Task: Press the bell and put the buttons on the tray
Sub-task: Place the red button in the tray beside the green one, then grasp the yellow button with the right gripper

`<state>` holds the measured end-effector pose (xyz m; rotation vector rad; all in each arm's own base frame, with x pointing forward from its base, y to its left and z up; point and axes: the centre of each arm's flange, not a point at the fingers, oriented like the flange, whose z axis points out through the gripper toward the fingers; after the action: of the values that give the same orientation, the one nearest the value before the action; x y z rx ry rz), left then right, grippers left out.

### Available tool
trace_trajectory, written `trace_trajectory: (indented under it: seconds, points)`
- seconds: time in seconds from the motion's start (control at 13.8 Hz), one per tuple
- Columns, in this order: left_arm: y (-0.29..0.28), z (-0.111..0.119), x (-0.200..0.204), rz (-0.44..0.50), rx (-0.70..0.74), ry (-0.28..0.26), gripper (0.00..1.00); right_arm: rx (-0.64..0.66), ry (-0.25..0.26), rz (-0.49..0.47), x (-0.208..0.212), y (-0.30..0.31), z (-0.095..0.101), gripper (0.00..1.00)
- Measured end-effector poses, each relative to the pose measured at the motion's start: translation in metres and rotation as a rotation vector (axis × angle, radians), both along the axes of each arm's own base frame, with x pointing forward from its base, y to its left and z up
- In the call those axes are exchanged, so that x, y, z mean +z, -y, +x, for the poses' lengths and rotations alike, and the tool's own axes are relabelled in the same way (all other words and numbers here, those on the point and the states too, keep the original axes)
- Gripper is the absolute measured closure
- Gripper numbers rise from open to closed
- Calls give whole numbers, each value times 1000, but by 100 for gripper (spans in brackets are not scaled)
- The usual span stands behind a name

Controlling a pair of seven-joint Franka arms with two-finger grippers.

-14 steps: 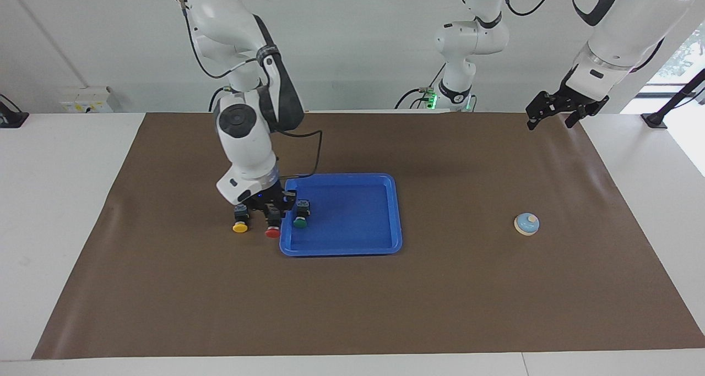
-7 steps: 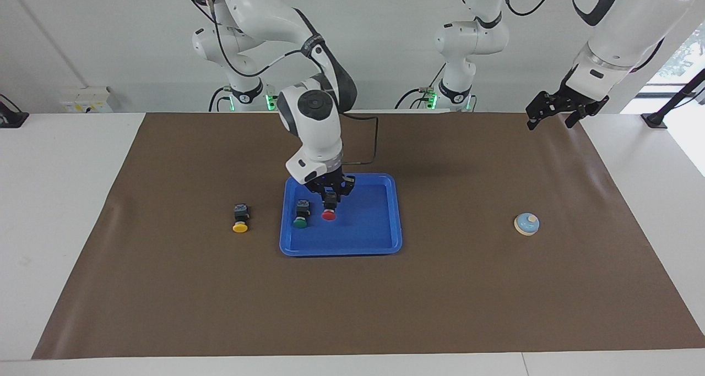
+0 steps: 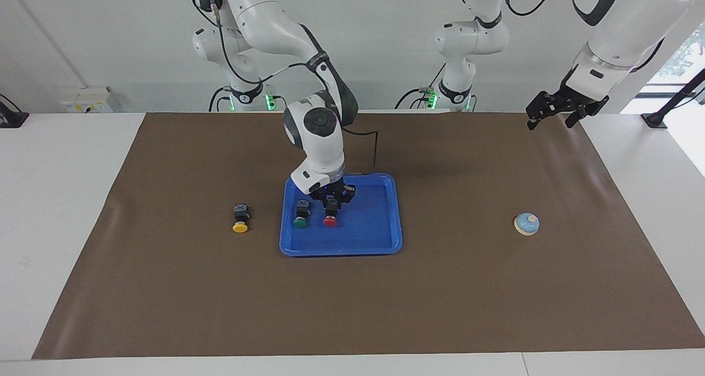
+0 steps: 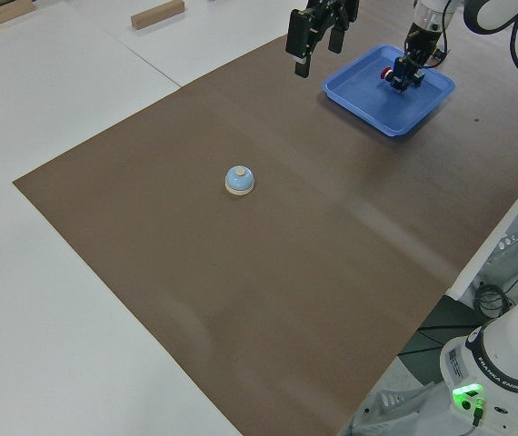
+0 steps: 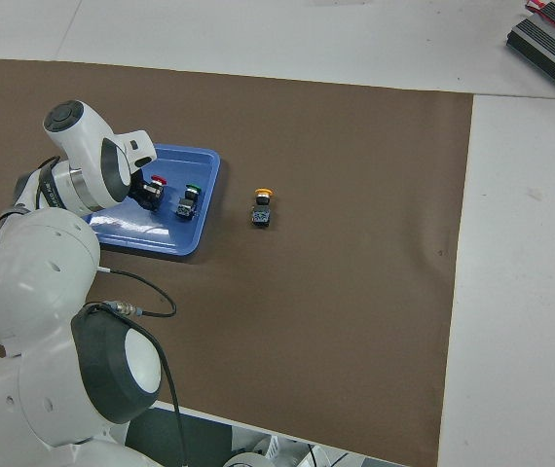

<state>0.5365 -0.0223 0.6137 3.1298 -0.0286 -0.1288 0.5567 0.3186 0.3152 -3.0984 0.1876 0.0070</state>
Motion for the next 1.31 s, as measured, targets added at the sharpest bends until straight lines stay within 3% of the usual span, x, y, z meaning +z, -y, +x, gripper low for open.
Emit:
trace_trajectory:
  seconds: [0.07, 0.29, 0.44, 0.65, 0.8, 0.95, 1.31]
  points:
    - [0, 0, 0, 0, 0, 0, 0, 6, 1, 0, 0, 0, 0, 54]
    - [0, 0, 0, 0, 0, 0, 0, 29, -14, -15, 12, 7, 6, 22]
    - [0, 0, 0, 0, 0, 0, 0, 68, -32, -25, 39, 34, 27, 1]
    - [0, 0, 0, 0, 0, 0, 0, 171, -17, -14, 75, 123, 62, 0]
    - [0, 0, 0, 0, 0, 0, 0, 243, -18, -11, 79, 179, 73, 0]
    - [0, 0, 0, 0, 0, 0, 0, 288, -35, -11, 65, 217, 71, 0]
    - [0, 0, 0, 0, 0, 0, 0, 335, 17, -18, 4, 269, 43, 0]
